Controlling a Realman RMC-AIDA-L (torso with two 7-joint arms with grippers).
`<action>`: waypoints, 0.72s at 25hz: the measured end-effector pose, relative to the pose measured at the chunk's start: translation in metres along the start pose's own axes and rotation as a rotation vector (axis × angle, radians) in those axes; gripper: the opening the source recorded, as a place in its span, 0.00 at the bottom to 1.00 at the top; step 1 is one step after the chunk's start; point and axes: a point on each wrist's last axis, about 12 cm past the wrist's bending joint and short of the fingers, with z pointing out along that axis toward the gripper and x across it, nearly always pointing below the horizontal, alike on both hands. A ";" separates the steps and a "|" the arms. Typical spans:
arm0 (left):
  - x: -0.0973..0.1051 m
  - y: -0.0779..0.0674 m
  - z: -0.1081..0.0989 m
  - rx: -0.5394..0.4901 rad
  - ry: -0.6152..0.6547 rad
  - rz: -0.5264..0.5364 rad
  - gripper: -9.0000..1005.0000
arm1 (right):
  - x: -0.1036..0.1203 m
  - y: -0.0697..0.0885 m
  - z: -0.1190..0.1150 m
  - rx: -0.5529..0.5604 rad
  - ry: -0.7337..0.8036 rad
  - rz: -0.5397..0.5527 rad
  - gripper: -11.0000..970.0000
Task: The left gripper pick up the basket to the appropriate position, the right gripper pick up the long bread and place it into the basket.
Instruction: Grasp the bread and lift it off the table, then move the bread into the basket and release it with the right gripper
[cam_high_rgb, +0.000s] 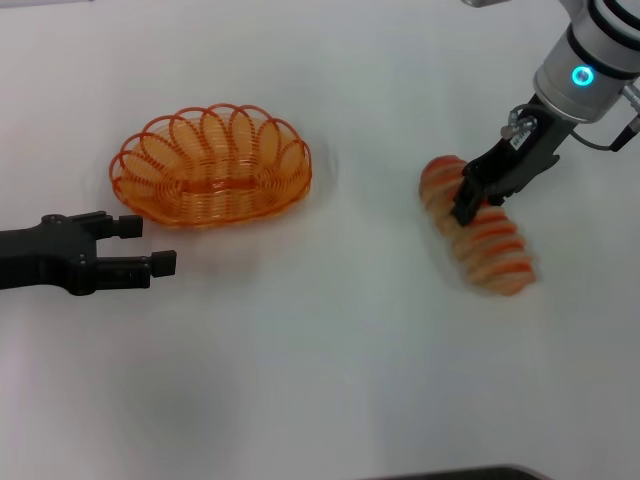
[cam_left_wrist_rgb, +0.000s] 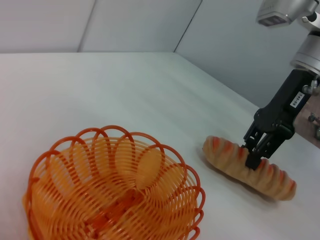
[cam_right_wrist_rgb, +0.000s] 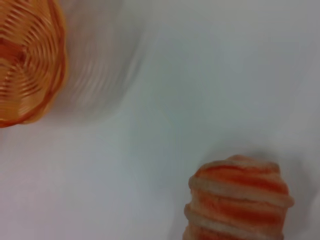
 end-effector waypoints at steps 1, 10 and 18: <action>0.000 0.000 0.000 0.000 0.000 0.000 0.90 | 0.000 0.000 0.000 -0.001 -0.001 0.000 0.45; 0.000 0.000 0.000 -0.004 0.001 -0.002 0.90 | -0.006 -0.004 -0.019 -0.094 -0.133 0.004 0.43; 0.000 0.000 0.000 0.002 0.003 -0.038 0.90 | -0.018 -0.021 -0.045 -0.288 -0.537 -0.068 0.43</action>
